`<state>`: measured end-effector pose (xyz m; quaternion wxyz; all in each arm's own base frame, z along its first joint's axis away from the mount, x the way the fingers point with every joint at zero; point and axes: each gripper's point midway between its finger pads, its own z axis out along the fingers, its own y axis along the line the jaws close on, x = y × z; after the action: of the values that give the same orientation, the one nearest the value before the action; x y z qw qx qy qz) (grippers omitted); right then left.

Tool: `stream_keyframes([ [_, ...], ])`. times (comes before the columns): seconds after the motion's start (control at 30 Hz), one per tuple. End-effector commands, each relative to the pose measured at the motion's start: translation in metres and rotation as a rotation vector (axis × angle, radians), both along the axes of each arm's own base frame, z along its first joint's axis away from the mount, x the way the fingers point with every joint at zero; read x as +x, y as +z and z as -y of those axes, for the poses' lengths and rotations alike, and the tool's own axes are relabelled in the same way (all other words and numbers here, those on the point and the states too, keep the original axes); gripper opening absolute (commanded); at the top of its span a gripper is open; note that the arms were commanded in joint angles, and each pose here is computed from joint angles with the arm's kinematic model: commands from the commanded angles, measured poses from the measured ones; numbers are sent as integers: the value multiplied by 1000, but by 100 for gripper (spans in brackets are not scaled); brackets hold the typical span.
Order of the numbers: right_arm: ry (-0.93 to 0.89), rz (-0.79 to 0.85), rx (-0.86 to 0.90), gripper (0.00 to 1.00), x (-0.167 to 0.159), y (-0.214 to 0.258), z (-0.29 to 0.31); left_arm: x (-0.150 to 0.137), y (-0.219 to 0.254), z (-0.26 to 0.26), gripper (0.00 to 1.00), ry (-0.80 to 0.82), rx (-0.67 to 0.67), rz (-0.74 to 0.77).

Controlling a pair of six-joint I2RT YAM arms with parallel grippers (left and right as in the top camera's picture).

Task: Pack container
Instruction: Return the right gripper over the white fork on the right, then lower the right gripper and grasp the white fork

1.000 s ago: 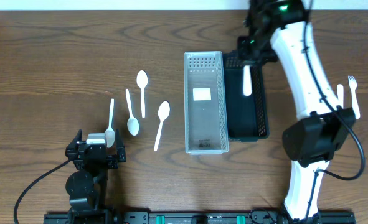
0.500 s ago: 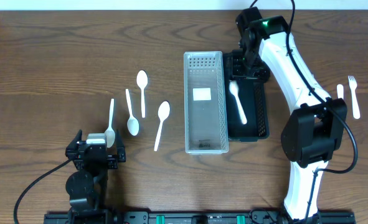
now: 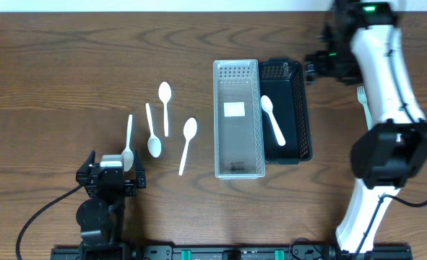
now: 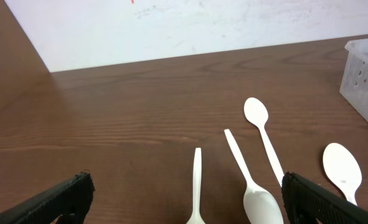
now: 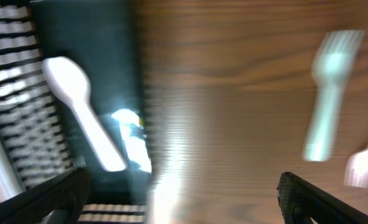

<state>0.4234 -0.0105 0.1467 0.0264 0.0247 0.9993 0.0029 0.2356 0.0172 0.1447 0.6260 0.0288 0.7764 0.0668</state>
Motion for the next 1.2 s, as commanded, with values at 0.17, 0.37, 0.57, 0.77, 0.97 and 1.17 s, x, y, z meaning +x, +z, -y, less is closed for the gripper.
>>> stream_keyframes([
  [0.17,76,-44,-12,99,-18,-29,89,0,-14,-1,98,3,-8,-30],
  [0.37,185,-45,-25,99,-21,-58,108,0,-14,-1,98,3,-8,-30],
  [0.57,203,-59,-91,99,-23,-90,121,0,-14,-1,98,3,-8,-30],
  [0.77,202,-68,-80,99,-29,-113,119,0,-14,-1,98,3,-8,-30],
  [0.97,211,-52,-40,99,-27,-120,117,0,-14,-1,98,3,-8,-30],
  [1.17,197,-75,-2,99,-32,-134,120,0,-14,-1,98,3,-8,-30],
])
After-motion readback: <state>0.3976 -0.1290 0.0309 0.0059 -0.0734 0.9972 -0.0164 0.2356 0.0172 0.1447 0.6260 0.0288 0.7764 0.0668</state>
